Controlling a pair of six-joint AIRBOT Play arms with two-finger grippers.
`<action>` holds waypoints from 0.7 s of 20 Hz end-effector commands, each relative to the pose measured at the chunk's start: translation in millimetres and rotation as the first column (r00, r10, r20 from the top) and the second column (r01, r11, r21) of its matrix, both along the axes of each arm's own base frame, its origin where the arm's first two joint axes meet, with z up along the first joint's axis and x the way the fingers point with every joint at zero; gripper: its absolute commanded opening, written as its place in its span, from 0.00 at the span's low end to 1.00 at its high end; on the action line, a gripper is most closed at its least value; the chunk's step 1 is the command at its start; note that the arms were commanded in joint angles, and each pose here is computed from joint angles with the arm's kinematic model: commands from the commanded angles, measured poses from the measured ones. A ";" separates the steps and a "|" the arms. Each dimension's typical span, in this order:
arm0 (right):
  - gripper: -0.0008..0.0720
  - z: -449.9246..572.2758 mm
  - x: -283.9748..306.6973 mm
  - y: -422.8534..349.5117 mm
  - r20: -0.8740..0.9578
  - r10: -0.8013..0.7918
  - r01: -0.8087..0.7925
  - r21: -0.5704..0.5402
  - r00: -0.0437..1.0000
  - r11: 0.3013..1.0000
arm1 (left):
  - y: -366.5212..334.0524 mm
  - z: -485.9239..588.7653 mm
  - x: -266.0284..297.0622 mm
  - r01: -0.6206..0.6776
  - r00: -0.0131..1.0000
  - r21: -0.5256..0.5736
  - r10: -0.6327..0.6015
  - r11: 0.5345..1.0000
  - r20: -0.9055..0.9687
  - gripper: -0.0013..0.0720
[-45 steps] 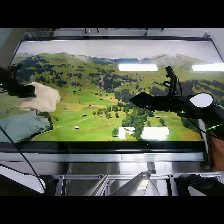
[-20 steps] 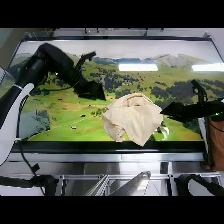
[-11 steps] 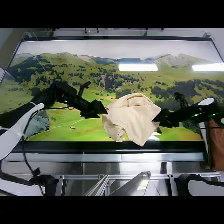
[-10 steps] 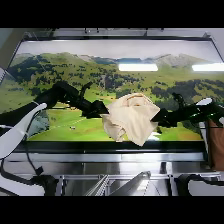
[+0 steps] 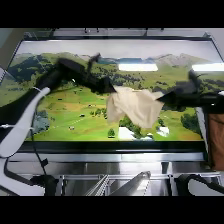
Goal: Fold the shirts.
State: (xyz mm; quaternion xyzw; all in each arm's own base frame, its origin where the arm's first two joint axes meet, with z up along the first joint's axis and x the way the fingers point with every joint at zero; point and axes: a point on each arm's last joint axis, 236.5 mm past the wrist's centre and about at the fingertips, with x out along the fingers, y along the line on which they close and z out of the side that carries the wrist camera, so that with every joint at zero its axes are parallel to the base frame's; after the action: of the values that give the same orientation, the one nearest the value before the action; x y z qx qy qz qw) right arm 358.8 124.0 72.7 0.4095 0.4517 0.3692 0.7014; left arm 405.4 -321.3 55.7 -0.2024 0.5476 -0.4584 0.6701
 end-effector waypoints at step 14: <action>0.05 284.8 -75.8 -25.1 0.712 -0.072 0.304 -0.205 0.699 0.930 | 105.7 257.2 -96.5 -0.123 0.829 -0.051 0.131 0.991 0.544 0.04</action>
State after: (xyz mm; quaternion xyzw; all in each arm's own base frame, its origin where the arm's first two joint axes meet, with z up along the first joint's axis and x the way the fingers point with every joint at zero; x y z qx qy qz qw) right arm 274.3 102.7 408.7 0.1790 0.0679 0.3877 0.9017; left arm 312.5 -213.2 364.4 -0.0841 0.2530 -0.4610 0.8464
